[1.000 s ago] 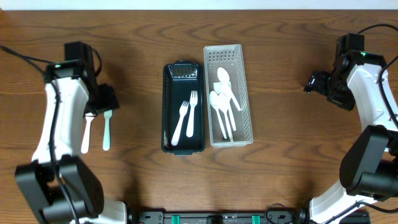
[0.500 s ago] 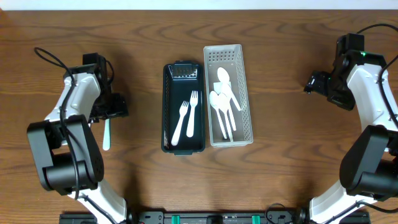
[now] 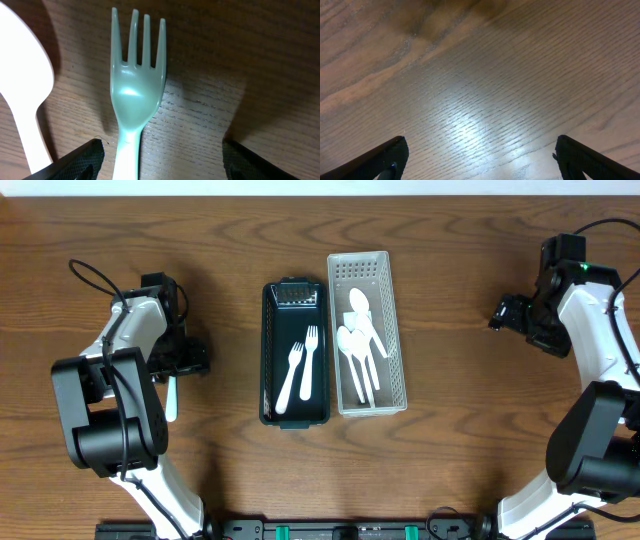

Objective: Pack container
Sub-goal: 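Move left gripper to the pale green fork and grasp it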

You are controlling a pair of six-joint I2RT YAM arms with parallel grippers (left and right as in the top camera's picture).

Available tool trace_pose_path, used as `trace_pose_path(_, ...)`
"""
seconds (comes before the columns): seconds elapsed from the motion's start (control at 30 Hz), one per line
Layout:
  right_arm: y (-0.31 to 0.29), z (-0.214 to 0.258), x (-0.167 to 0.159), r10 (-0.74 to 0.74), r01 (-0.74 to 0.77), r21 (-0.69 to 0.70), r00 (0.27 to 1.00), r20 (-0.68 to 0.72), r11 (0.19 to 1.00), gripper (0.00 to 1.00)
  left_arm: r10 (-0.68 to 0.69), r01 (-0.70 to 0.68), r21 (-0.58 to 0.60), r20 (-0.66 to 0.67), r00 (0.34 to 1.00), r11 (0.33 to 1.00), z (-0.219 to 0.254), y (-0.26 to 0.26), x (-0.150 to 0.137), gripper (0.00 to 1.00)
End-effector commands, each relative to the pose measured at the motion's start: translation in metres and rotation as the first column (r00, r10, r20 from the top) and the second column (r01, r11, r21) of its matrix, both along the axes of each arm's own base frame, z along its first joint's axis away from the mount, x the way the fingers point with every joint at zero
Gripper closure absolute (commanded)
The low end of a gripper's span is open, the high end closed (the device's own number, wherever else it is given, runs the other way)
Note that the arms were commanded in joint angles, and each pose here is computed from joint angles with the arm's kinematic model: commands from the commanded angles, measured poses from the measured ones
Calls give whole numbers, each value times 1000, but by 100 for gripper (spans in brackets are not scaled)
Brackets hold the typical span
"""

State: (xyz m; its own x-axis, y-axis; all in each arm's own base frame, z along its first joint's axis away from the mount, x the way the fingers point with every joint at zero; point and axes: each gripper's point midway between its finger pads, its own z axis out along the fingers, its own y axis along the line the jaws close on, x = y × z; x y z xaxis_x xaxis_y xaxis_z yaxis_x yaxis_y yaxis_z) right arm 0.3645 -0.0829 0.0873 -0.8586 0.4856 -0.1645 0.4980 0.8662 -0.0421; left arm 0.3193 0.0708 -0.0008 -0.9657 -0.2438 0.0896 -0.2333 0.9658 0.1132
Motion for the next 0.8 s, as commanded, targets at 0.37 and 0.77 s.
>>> trace_pose_path(0.37, -2, 0, -3, 7, -7, -6, 1000, -15, 1000, 4, -6, 3, -41, -94, 996, 999, -37, -5, -37, 23)
trace_pose_path(0.77, -2, 0, -3, 7, -7, -6, 1000, -13, 1000, 4, -8, -2, -93, -104, 994, 996, -45, -15, -47, 33)
